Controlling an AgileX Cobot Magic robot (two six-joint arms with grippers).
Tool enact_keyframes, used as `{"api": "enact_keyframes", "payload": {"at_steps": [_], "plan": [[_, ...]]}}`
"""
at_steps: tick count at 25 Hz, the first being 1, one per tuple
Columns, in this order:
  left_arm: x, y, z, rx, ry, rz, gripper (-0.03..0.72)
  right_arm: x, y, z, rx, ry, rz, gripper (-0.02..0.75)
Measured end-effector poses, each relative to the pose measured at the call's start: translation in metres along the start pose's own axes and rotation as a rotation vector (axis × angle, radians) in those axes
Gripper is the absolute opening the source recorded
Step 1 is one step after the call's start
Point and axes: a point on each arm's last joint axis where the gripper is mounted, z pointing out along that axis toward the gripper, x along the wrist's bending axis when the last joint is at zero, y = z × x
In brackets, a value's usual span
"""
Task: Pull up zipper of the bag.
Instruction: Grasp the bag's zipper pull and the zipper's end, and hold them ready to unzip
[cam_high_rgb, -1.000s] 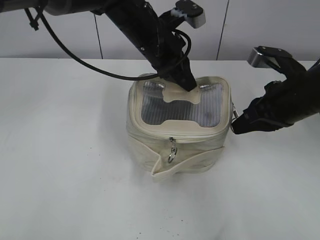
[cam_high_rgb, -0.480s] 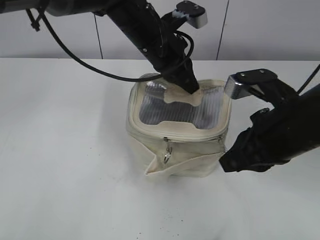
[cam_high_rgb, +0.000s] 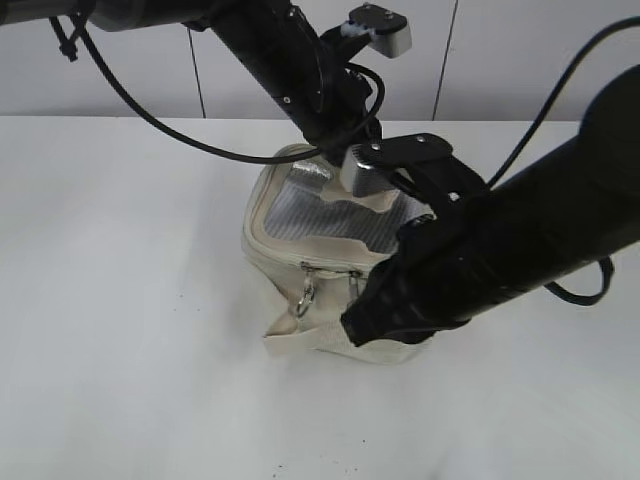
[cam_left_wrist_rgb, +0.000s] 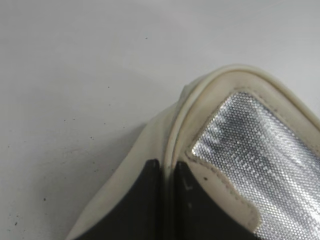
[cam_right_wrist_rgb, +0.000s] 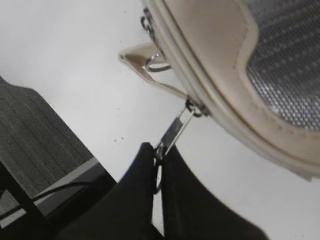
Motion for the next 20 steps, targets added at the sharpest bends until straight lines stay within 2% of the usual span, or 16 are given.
{"api": "enact_keyframes", "payload": {"at_steps": [7,16,18,20], "plan": [[0.001,0.001,0.0,-0.01,0.013,-0.018,0.04,0.005,0.026,0.024,0.0,0.041,0.031,0.005],[0.001,0.001,-0.001,-0.01,0.012,-0.023,0.04,0.011,0.032,0.028,-0.005,0.048,0.011,0.007],[0.001,0.001,-0.001,-0.01,0.012,-0.022,0.04,0.012,0.032,0.027,-0.005,0.049,0.03,0.039],[0.001,0.001,-0.002,-0.011,0.013,-0.022,0.04,0.014,0.033,0.022,-0.014,0.054,0.049,0.103]]}}
